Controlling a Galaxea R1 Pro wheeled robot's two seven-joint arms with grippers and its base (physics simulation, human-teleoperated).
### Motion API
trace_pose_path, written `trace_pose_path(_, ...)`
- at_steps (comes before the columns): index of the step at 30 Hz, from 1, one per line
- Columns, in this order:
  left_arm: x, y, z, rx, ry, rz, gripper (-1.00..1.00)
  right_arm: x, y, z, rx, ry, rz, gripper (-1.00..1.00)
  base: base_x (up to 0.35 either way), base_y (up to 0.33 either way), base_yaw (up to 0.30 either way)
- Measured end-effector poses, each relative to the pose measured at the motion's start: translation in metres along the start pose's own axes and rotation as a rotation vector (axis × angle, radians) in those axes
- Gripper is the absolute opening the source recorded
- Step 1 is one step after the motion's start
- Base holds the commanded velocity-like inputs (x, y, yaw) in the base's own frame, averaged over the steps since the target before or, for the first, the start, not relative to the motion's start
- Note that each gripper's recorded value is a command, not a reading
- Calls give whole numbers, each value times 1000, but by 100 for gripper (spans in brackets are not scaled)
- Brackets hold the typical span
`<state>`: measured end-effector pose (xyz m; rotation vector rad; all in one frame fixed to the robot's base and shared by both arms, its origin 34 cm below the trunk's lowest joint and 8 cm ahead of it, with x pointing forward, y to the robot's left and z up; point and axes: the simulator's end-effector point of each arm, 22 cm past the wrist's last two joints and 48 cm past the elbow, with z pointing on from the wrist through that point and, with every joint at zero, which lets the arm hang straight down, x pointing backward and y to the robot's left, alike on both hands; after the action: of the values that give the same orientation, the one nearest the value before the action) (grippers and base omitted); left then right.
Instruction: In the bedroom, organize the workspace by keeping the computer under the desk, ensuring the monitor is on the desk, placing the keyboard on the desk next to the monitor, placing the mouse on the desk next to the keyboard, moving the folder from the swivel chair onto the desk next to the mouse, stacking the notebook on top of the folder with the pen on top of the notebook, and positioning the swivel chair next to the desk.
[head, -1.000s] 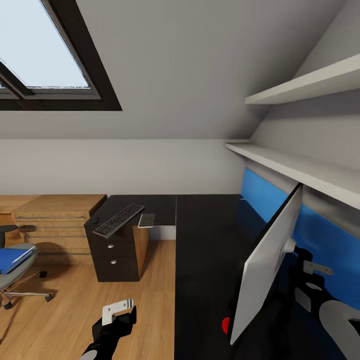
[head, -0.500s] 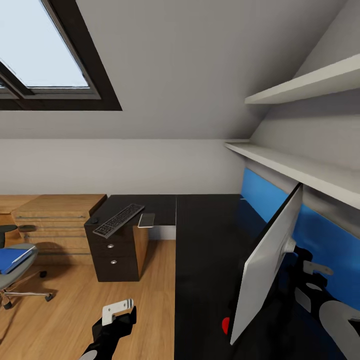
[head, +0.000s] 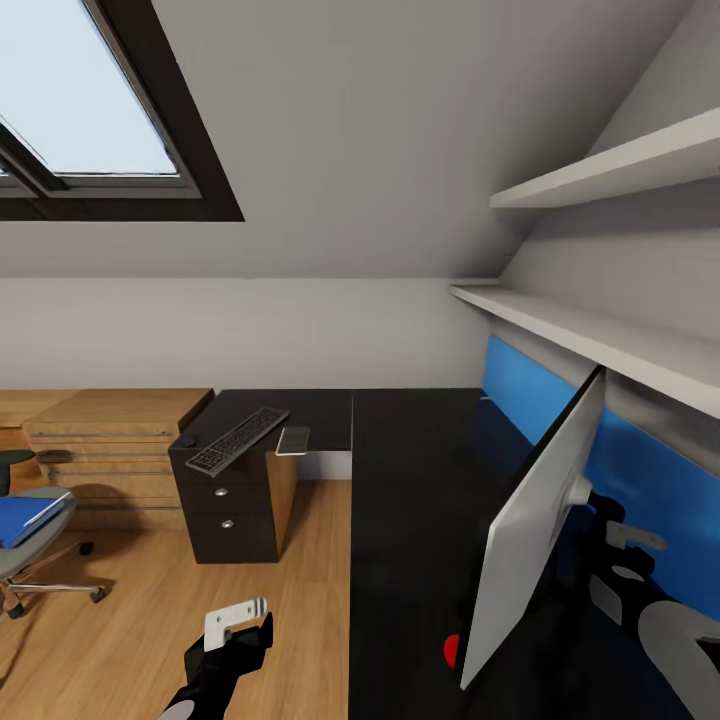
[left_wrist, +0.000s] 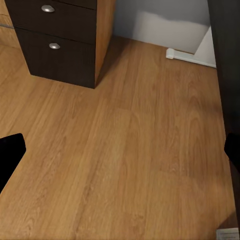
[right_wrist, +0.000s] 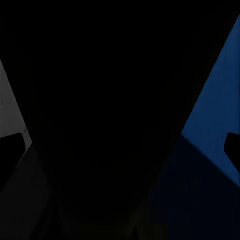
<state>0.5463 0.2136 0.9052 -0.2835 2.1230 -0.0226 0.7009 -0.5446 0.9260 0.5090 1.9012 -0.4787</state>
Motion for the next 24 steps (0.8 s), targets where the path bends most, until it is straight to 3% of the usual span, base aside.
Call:
trace_pose_path(8, 0, 0, 0, -1, 0, 1, 100, 0, 1, 0, -4, -1, -9, 100, -147, 0, 0)
trace_pose_path(24, 0, 0, 1, 0, 1, 0, 100, -2, 1, 1, -1, -5, -1, 100, -326, 0, 0)
